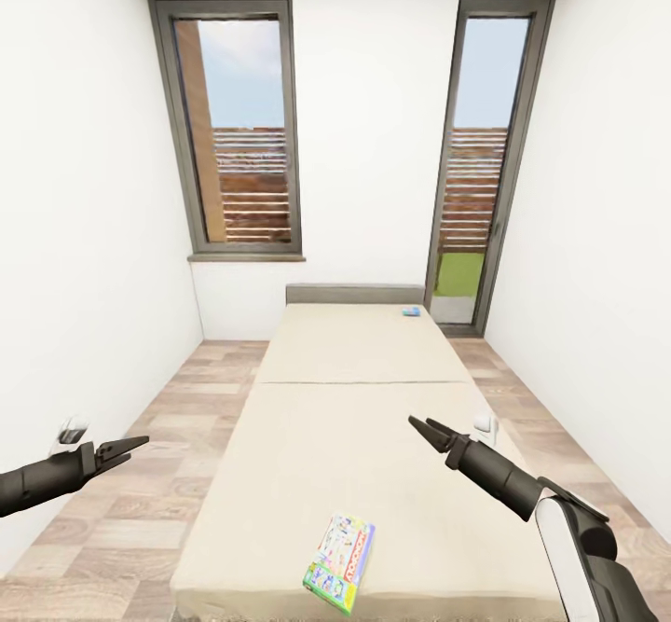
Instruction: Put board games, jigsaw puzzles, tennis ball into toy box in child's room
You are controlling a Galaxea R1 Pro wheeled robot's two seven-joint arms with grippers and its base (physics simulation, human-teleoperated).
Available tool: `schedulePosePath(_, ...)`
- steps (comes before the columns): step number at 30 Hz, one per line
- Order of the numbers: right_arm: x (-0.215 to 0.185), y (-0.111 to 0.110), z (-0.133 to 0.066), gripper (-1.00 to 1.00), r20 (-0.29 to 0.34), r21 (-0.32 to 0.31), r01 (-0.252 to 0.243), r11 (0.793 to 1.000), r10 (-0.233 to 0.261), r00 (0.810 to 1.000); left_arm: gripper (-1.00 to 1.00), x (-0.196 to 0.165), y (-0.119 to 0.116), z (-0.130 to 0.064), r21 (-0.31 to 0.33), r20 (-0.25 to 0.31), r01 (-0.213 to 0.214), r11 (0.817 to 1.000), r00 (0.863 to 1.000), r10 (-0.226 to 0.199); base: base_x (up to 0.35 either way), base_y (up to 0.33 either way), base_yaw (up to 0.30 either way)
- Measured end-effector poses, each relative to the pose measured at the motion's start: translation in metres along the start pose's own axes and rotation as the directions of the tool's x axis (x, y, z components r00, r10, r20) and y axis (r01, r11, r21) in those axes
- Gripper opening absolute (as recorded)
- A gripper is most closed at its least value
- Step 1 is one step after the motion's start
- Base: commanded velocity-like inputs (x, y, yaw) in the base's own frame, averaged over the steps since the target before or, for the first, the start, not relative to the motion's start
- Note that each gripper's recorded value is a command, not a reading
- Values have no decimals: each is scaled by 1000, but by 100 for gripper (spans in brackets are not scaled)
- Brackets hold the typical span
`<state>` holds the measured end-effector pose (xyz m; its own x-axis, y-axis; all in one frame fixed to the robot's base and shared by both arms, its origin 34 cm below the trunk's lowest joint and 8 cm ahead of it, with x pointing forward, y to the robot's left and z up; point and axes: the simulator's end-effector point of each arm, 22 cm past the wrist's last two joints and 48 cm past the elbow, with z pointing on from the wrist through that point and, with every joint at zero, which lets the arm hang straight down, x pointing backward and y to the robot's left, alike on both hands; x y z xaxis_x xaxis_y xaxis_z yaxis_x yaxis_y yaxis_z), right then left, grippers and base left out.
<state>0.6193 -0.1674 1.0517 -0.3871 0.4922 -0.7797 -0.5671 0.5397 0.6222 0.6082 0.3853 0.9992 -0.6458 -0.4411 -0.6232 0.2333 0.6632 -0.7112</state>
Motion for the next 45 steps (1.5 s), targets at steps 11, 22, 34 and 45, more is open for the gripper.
schedulePosePath(11, 19, -24, 1, 100, -13, 45, -19, 999, 20, 1000, 100, 12, 16, 9, -6, -9, 9, 1000, 1000, -9, -5, 1, 0)
schedulePosePath(22, 47, -56, 2, 100, -34, 95, -62, 994, 66, 997, 100, 27, 34, 19, -13, -22, 19, 1000, 1000, -19, 0, 0, 0)
schedulePosePath(34, 72, -80, 1, 100, -46, 113, -94, 989, 100, 994, 100, 41, 51, 28, -19, -31, 23, 1000, 999, -24, -142, 49, 0)
schedulePosePath(45, 86, -94, -1, 100, -44, 127, -94, 987, 100, 994, 100, 52, 63, 34, -18, -30, 24, 1000, 999, -24, -42, 11, 0)
